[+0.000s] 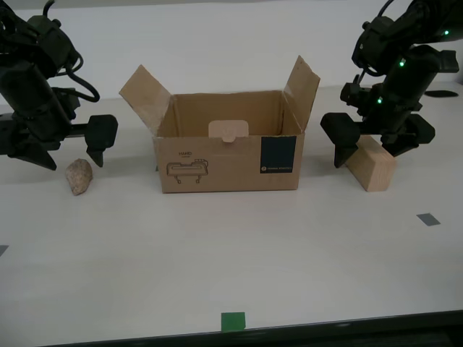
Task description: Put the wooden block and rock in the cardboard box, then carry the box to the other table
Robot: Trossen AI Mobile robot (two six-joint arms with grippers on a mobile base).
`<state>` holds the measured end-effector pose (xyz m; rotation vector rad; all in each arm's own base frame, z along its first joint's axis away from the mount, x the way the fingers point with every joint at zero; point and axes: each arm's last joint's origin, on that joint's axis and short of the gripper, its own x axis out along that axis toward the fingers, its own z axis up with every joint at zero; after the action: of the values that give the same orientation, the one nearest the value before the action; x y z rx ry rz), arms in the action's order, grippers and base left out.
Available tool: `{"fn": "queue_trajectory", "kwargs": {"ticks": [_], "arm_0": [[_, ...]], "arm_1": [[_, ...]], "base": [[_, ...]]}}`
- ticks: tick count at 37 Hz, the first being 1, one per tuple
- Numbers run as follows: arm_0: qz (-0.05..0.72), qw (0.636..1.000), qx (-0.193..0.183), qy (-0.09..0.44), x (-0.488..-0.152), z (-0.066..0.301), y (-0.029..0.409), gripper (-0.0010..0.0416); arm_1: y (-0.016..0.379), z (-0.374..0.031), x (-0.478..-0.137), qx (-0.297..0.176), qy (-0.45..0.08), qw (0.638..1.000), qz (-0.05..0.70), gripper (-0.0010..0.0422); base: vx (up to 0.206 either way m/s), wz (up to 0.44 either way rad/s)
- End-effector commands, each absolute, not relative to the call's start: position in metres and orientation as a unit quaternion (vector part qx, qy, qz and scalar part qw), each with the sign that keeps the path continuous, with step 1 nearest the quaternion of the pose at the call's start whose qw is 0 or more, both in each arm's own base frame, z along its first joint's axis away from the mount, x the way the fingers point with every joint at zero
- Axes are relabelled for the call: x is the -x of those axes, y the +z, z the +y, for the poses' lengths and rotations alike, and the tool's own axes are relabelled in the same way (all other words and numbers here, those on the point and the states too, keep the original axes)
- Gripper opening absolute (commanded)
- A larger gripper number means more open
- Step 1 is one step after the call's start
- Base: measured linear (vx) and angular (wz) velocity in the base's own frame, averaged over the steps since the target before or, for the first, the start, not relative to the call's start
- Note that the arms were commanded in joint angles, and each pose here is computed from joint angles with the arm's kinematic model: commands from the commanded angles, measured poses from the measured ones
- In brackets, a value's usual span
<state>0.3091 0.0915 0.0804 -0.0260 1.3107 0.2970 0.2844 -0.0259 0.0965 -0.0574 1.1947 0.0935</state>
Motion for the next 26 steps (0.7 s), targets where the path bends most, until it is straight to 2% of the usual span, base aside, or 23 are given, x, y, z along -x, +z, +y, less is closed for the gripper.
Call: {"fn": "queue_trajectory", "kwargs": {"ticks": [1, 26], "arm_0": [[0.606, 0.784, 0.014, 0.136, -0.307, 0.091, 0.078, 0.0391], [0.605, 0.784, 0.015, 0.137, -0.318, 0.094, 0.091, 0.0391]], "arm_1": [[0.096, -0.026, -0.285, 0.027, 0.047, 0.826, 0.561, 0.0396], [0.088, -0.025, -0.278, 0.033, 0.059, 0.833, 0.548, 0.0396]], "base": [[0.0, 0.0], [0.0, 0.0]]}}
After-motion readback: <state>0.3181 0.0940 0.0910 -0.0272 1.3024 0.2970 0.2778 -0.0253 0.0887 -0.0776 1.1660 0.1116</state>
